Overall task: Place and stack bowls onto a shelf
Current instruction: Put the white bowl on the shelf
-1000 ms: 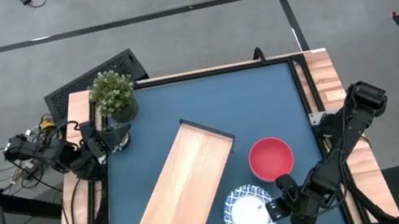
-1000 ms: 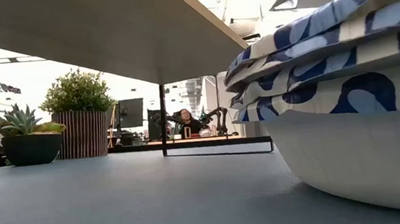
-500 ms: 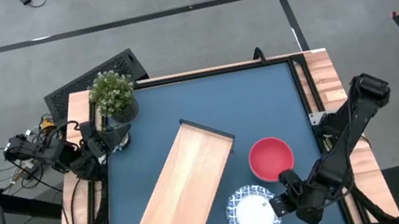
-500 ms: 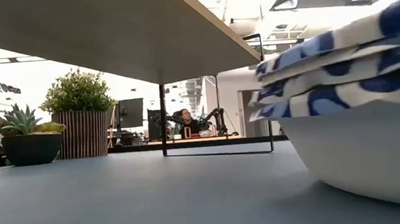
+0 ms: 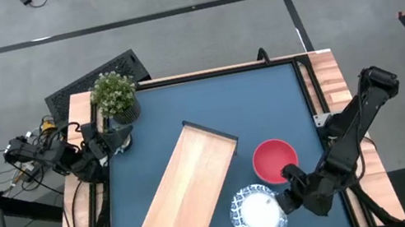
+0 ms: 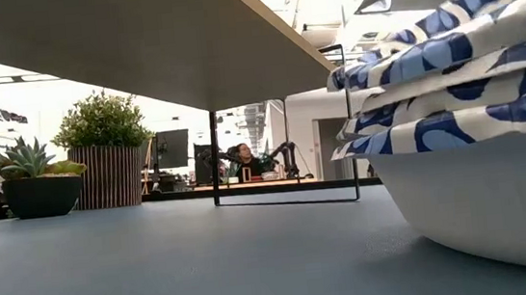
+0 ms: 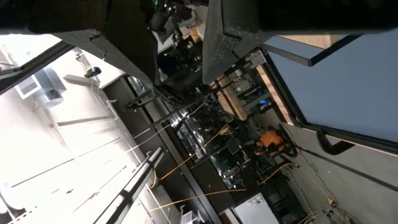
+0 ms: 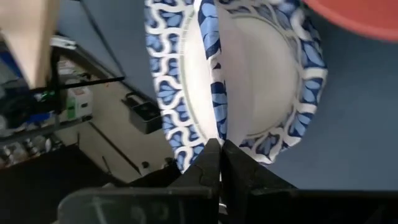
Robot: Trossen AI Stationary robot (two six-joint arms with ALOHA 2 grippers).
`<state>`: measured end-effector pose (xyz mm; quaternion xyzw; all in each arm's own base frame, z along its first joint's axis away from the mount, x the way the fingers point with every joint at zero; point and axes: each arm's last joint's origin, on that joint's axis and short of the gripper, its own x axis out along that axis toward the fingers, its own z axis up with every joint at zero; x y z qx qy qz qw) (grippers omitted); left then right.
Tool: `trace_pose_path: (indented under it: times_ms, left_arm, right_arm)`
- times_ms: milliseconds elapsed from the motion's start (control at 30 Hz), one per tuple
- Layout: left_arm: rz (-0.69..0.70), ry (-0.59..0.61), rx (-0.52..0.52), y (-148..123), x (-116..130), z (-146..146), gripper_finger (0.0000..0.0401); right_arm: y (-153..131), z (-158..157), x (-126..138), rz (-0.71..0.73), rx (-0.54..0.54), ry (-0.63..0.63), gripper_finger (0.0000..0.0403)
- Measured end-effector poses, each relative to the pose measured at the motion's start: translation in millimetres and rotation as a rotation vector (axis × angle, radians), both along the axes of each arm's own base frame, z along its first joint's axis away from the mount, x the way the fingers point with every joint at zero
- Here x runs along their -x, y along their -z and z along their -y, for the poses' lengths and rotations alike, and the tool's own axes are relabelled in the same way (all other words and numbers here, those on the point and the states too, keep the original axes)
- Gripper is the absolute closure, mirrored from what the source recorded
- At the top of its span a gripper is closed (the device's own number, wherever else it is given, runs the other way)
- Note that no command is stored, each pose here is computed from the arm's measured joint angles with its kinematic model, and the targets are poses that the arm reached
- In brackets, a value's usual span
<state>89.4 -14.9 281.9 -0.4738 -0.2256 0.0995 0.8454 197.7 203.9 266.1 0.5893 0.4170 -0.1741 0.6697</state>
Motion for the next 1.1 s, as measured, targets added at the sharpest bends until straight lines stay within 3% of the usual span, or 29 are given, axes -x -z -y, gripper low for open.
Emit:
trace_pose_path:
  times_ms: [300, 667, 900, 1100]
  left_arm:
    - [0.001, 0.001, 0.003, 0, 0, 0, 0.028]
    - [-0.001, -0.001, -0.002, 0, 0, 0, 0.028]
    - [-0.001, 0.004, -0.004, 0, 0, 0, 0.028]
    - [0.004, 0.015, 0.002, 0, 0, 0, 0.028]
  right_arm:
    - [-30, 23, 6, 0.117, -0.008, -0.048, 0.0378]
    - [-67, 39, 16, 0.322, -0.104, -0.115, 0.0378]
    - [-68, 53, -14, 0.409, -0.06, -0.096, 0.0378]
    - [-76, 62, -51, 0.436, 0.015, -0.165, 0.0378]
